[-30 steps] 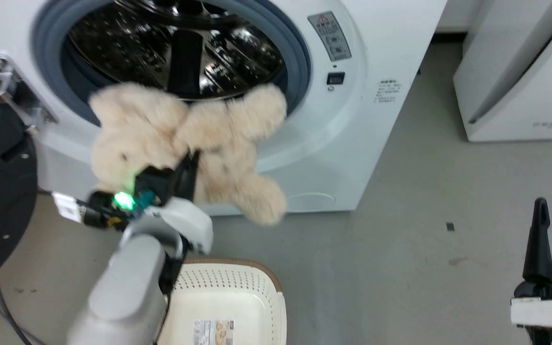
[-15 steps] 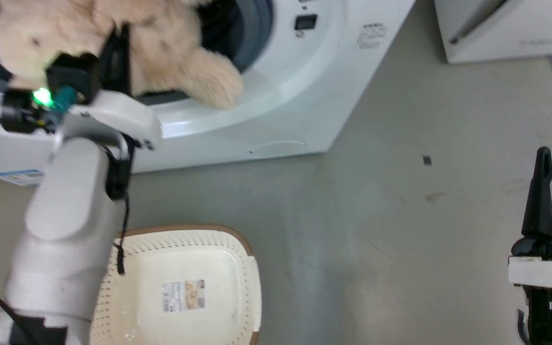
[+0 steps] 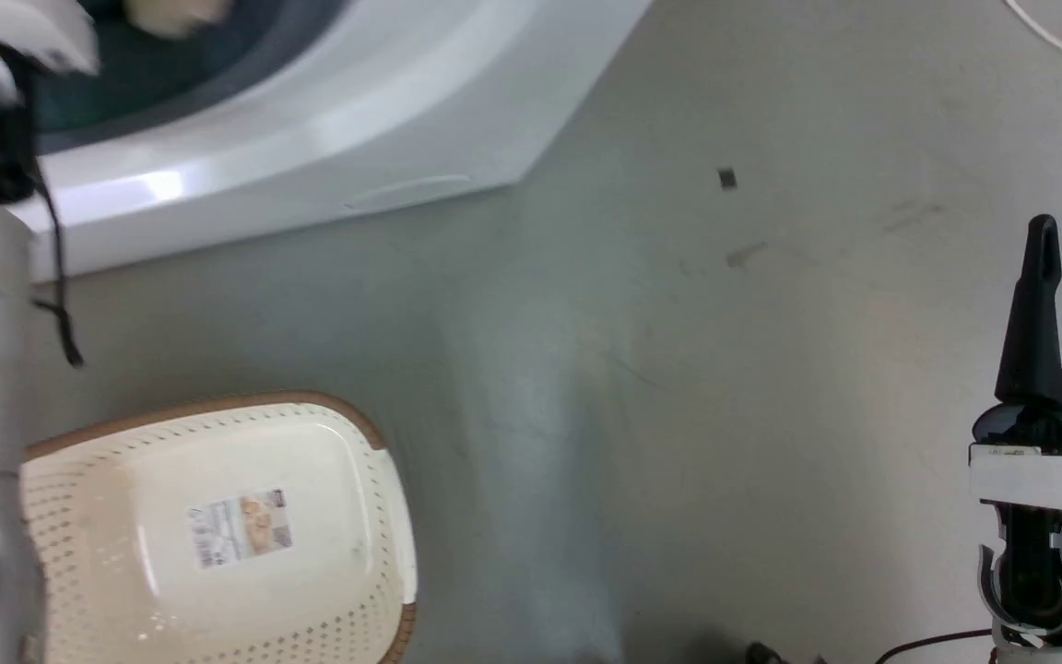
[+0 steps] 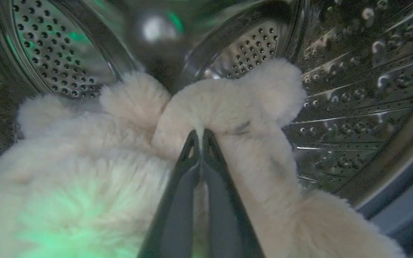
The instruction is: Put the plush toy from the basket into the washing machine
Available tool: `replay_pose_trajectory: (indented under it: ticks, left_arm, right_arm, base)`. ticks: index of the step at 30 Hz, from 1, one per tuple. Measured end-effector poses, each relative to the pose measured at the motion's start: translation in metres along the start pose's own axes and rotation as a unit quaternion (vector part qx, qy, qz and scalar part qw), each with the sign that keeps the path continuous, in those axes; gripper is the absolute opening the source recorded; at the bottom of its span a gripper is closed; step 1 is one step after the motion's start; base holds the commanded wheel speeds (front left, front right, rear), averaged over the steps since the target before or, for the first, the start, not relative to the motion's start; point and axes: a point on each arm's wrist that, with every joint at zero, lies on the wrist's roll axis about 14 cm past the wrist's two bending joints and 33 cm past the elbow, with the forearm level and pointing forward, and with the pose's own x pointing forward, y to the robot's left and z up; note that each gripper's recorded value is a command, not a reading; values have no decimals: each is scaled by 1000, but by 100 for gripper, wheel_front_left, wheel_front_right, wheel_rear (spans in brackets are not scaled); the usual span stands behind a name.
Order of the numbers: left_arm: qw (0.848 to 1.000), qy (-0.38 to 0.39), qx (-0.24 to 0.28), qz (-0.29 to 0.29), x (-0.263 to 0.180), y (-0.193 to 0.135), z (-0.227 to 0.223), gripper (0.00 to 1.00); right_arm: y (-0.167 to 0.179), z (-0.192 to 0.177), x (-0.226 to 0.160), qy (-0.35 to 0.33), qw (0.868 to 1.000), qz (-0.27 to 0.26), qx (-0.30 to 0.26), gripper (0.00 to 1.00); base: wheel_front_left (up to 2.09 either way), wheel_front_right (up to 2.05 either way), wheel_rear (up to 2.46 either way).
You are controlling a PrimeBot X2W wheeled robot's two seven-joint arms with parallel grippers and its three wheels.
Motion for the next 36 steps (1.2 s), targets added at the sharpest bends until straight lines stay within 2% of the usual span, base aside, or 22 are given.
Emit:
replay_pose_trajectory:
  ticks: [9,10,11,22,36]
  left_arm:
    - [999,1,-20,26,34,7,-26,0]
    - [999,2,-21,27,36,7,-29,4]
    - [999,1,-22,30,37,7,-31,100]
    - [999,-13,-15,35,27,11,-10,100]
    - [999,11,-12,32,-57,6,12,100]
  right_arm:
    - [-15,-18,-3,28,999,-21,-16,100]
    - [-16,-19,-2,29,999,-22,-17,100]
    - [-16,-19,-2,29,999,-23,-18,100]
    - [-6,-9,3,13,1000,-7,-11,100]
    - [31,24,-4,-29,998,49,-21,100]
  base:
    - [0,0,0]
    - [0,0,0]
    - [0,0,0]
    - [0,0,0]
    - [0,0,0]
